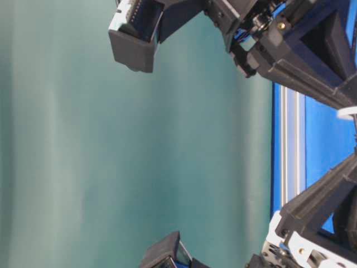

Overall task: Insert the wire through the string loop located in the center.
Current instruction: 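Close the left gripper on the USB plug beyond the loop, then pull the plug leftward with the left gripper, drawing cable through loop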

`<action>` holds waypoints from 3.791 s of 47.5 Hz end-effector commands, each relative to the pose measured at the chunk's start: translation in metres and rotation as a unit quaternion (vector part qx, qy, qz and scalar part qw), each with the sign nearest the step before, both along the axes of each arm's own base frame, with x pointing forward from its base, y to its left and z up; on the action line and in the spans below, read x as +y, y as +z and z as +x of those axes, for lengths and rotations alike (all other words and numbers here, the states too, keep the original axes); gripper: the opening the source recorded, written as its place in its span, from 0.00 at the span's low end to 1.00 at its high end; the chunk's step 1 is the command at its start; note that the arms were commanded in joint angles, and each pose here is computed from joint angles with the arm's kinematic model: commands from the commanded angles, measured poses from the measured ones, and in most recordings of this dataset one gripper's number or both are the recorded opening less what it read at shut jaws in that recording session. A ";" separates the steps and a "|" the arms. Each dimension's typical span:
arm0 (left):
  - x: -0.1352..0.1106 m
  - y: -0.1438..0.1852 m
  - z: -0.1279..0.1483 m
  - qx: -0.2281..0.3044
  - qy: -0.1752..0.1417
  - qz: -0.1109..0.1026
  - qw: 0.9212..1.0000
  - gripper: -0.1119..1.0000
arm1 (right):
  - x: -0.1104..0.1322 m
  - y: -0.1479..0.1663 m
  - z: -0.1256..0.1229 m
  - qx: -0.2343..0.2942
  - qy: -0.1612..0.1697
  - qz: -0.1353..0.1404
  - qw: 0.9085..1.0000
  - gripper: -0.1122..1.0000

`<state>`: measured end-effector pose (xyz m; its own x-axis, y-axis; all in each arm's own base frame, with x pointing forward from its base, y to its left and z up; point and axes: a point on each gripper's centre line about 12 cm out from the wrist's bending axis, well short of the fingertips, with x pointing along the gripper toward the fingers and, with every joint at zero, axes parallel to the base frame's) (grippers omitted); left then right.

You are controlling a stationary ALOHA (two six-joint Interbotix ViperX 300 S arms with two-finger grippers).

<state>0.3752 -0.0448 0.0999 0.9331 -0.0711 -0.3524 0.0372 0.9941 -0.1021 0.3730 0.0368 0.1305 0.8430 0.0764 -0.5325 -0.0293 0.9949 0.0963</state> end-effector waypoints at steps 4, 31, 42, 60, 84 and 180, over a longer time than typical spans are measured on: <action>-0.001 0.011 0.002 -0.017 -0.002 -0.002 1.000 0.18 | 0.001 0.009 0.003 -0.014 0.001 0.002 1.000 0.08; -0.001 0.011 0.003 -0.017 -0.002 -0.001 1.000 0.18 | 0.001 0.007 0.002 -0.009 0.000 0.002 1.000 0.92; 0.000 0.010 -0.003 -0.012 -0.001 -0.002 1.000 0.18 | 0.001 0.007 0.002 -0.007 0.000 0.002 1.000 0.93; 0.003 0.024 -0.046 -0.012 -0.005 -0.003 1.000 0.18 | 0.001 0.007 0.001 -0.006 0.001 0.001 1.000 0.93; 0.009 0.018 -0.119 0.018 -0.005 -0.023 1.000 0.18 | 0.003 0.009 0.001 -0.009 0.004 0.001 1.000 0.93; 0.022 0.057 -0.141 0.029 0.009 -0.023 0.999 0.88 | 0.003 0.074 -0.018 -0.032 0.007 0.007 0.999 0.93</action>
<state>0.2310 -0.0240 0.1457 0.8971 -0.0746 -0.4354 0.0105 0.9890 -0.1477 0.3556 0.0401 0.1894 0.8557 0.0938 -0.5089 -0.0475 0.9935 0.1033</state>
